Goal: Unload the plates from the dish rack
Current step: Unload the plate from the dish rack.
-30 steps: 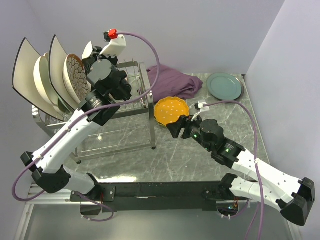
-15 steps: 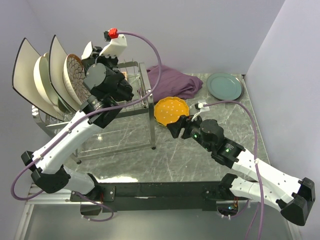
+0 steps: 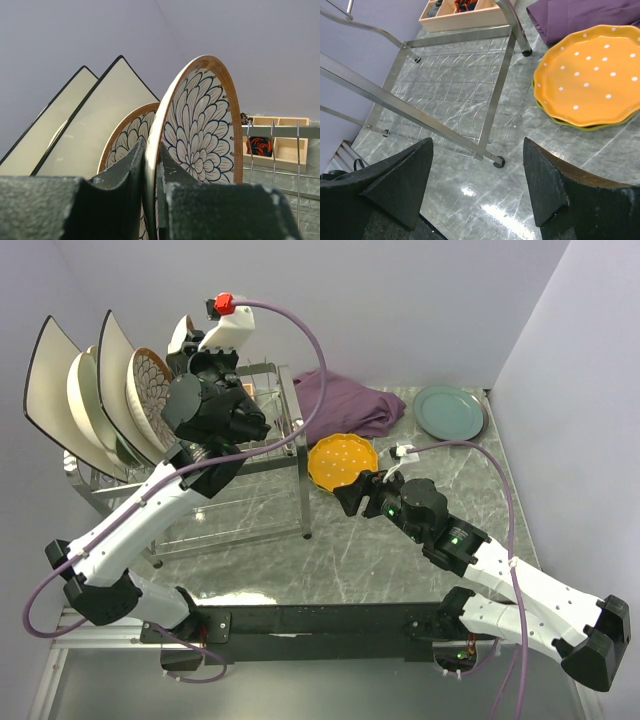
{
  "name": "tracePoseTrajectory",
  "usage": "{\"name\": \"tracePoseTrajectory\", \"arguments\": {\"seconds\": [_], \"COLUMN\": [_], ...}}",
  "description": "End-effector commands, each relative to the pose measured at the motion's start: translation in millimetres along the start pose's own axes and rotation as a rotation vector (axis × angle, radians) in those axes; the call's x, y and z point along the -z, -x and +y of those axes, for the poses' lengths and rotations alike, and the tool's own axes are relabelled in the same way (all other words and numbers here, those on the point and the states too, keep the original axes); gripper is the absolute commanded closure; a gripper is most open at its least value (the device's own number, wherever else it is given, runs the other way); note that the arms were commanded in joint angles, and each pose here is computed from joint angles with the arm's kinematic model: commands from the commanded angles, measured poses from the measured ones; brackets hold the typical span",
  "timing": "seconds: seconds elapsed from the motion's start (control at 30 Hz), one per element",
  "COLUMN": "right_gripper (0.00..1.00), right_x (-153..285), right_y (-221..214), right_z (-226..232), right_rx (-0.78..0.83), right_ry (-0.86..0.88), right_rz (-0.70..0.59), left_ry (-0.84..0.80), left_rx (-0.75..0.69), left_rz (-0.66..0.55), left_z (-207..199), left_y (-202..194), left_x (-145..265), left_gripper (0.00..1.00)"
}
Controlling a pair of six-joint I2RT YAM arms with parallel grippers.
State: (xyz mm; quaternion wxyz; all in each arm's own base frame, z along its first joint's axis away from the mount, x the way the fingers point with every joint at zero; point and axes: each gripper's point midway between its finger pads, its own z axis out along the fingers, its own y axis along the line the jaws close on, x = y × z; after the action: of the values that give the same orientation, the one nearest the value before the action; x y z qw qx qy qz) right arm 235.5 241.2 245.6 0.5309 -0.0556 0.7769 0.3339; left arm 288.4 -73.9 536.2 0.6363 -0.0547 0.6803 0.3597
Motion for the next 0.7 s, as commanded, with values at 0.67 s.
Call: {"name": "tracePoseTrajectory", "arguments": {"seconds": [0.67], "right_gripper": [0.21], "right_x": [11.5], "right_y": [38.1], "right_z": [18.3], "right_rx": [0.000], "right_ry": [0.041], "right_rz": [-0.094], "left_ry": [-0.184], "left_rx": [0.633], "left_rz": [-0.177], "left_z": [56.7], "left_y": [75.6], "left_x": [14.8], "left_gripper": [0.99]}}
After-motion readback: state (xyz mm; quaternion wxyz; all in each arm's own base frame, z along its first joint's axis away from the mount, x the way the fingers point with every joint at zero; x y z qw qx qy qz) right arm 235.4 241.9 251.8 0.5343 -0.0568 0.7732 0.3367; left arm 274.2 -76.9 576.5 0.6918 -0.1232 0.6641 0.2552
